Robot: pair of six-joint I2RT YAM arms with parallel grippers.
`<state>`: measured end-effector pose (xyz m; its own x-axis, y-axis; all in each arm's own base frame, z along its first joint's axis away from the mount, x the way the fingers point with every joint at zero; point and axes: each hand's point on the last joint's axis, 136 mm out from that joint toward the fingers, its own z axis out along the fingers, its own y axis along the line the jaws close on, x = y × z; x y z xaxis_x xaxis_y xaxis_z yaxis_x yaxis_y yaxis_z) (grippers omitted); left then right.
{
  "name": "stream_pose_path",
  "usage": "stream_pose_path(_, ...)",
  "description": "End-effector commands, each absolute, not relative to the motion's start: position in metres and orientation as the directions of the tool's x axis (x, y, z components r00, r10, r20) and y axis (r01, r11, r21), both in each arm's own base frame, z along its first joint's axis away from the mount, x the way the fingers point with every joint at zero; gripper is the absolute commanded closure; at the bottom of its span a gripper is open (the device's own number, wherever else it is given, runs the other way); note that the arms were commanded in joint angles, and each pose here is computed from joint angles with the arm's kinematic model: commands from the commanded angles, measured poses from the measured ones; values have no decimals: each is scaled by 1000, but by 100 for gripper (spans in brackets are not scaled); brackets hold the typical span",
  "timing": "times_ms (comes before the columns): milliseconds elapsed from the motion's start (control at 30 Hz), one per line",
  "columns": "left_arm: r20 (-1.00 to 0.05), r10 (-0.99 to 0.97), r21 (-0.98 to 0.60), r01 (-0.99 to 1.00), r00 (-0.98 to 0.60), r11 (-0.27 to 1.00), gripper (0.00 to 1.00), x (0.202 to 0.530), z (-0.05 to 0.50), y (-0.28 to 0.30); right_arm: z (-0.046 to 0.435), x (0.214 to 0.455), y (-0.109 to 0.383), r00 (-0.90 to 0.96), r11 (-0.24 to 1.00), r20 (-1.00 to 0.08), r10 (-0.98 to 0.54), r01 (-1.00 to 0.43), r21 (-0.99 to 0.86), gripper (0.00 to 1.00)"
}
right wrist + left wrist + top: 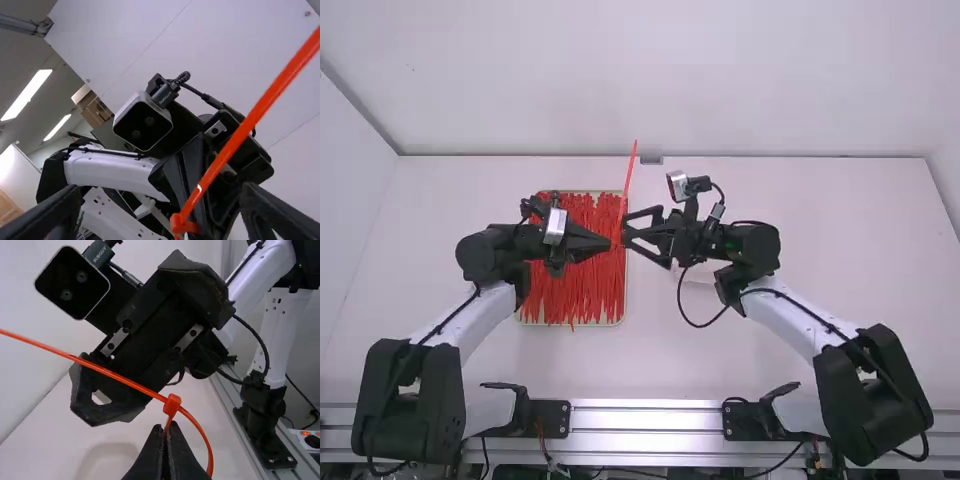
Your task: Fasten the cable tie
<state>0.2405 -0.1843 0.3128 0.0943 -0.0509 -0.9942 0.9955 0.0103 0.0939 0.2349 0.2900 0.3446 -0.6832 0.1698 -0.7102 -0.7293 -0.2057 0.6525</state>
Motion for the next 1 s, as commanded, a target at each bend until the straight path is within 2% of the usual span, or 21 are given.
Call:
stream_pose_path(0,-989,-65,135,991,136,19,99,242,327,-186,359,230,292,-656,-224,-730,191,-754,618,24)
stream_pose_path(67,-989,-65,135,991,136,19,98,242,327,-186,359,228,294,-658,-231,-730,185,-751,619,30)
stream_pose_path(267,-991,-65,119,993,120,20,99,243,326,-186,359,222,298,-659,-243,-731,176,-749,617,32)
stream_pose_path(333,-992,-64,107,994,108,20,99,244,325,-186,359,223,297,-658,-242,-732,176,-750,616,38)
stream_pose_path(433,-993,-64,102,995,104,20,98,244,325,-186,358,222,298,-658,-244,-734,170,-750,615,59)
stream_pose_path(467,-993,-64,102,995,103,20,99,244,325,-186,358,222,298,-657,-244,-734,170,-750,615,73)
stream_pose_path(533,-993,-64,102,995,103,20,99,244,325,-186,359,222,297,-656,-244,-735,172,-751,613,87)
stream_pose_path(567,-993,-64,102,995,103,19,98,244,325,-186,359,222,297,-643,-241,-746,176,-763,600,100)
stream_pose_path(867,-995,-60,76,997,77,19,98,246,322,-186,356,221,298,-641,-241,-750,163,-763,600,100)
stream_pose_path(967,-996,-59,61,998,62,23,86,249,319,-186,355,219,298,-625,-242,-765,154,-775,584,100)
